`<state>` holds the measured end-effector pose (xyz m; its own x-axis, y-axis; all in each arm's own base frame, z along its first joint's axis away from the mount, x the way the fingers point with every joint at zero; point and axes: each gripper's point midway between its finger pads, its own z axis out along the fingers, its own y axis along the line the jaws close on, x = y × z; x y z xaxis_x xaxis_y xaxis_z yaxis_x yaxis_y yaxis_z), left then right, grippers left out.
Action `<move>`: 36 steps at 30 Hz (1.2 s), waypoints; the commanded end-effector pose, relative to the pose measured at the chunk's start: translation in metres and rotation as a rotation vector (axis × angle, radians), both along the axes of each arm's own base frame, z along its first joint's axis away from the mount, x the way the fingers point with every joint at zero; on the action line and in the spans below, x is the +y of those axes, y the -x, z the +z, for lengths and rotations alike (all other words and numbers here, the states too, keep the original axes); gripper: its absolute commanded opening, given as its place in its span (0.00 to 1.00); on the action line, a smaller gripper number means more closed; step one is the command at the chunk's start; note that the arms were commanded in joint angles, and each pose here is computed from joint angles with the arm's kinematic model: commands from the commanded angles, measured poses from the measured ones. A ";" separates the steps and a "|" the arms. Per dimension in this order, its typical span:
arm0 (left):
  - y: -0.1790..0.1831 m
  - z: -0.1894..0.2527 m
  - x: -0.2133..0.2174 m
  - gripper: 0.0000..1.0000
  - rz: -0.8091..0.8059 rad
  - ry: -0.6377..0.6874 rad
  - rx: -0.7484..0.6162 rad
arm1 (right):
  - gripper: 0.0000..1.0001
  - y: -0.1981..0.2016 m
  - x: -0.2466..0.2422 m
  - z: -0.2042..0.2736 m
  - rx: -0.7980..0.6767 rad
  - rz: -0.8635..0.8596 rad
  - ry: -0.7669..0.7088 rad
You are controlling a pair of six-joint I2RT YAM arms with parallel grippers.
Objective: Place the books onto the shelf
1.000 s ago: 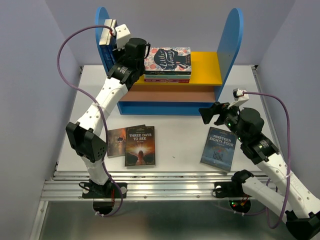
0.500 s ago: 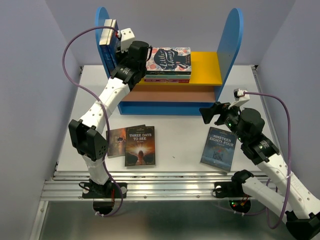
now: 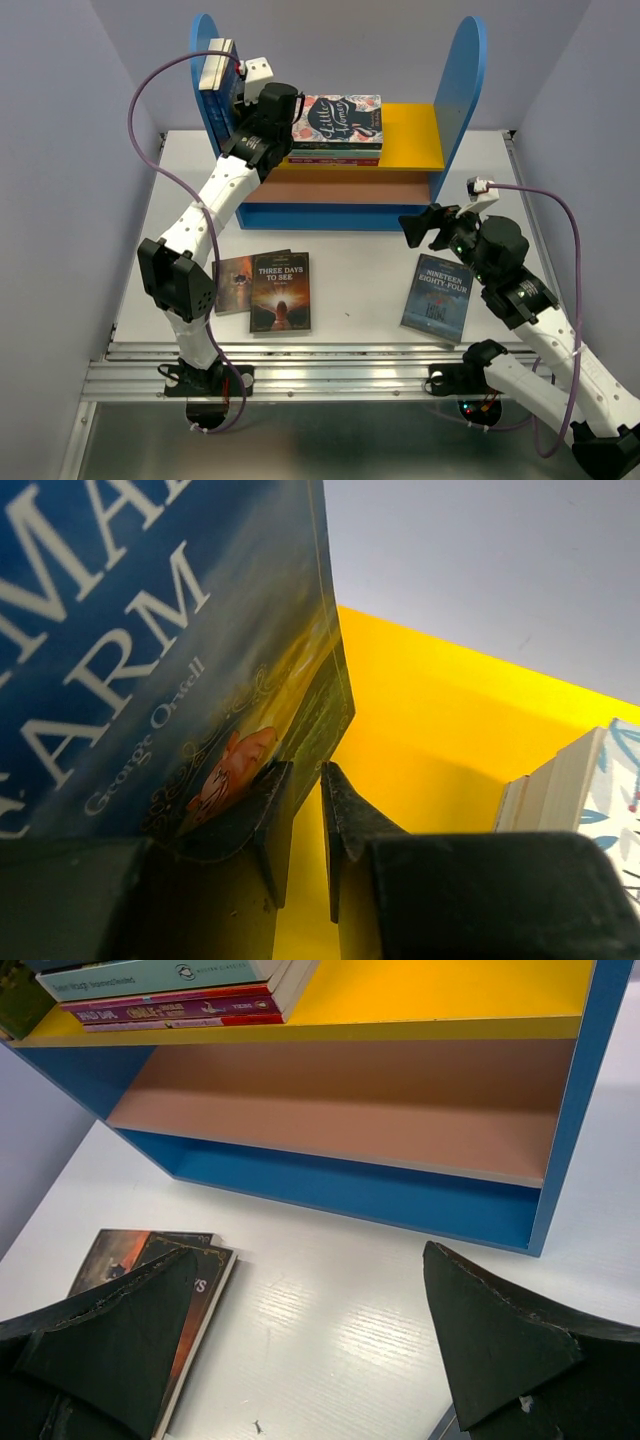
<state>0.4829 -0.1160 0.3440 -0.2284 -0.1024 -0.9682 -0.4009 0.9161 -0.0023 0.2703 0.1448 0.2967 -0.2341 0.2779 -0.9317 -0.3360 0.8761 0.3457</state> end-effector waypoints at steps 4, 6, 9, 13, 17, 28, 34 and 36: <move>0.006 0.052 -0.007 0.34 -0.100 0.073 -0.128 | 1.00 -0.001 -0.002 0.026 -0.062 -0.007 -0.018; 0.007 0.063 -0.013 0.48 -0.140 0.097 -0.154 | 1.00 0.000 -0.003 0.027 -0.066 -0.008 -0.018; 0.009 0.083 -0.014 0.60 -0.153 0.128 -0.201 | 1.00 0.000 -0.004 0.029 -0.070 -0.013 -0.020; 0.011 0.109 -0.019 0.62 -0.184 0.163 -0.258 | 1.00 -0.001 -0.006 0.028 -0.066 -0.024 -0.018; 0.013 0.132 -0.038 0.67 -0.286 0.207 -0.304 | 1.00 -0.002 -0.005 0.026 -0.059 -0.027 -0.015; 0.041 0.200 -0.087 0.99 -0.631 0.292 -0.430 | 1.00 -0.002 -0.004 0.024 -0.052 -0.018 -0.015; 0.082 0.241 -0.104 0.99 -0.828 0.328 -0.513 | 1.00 0.000 -0.005 0.027 -0.062 -0.021 -0.020; 0.105 0.255 -0.113 0.99 -0.933 0.331 -0.540 | 1.00 0.000 -0.005 0.027 -0.062 -0.021 -0.020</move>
<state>0.4446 -0.2249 0.5099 -0.0529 -0.2967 -0.9535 0.3494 0.8890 -0.2960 0.2714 0.1437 0.2937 -0.2408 0.2732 -0.9313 -0.3254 0.8813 0.3427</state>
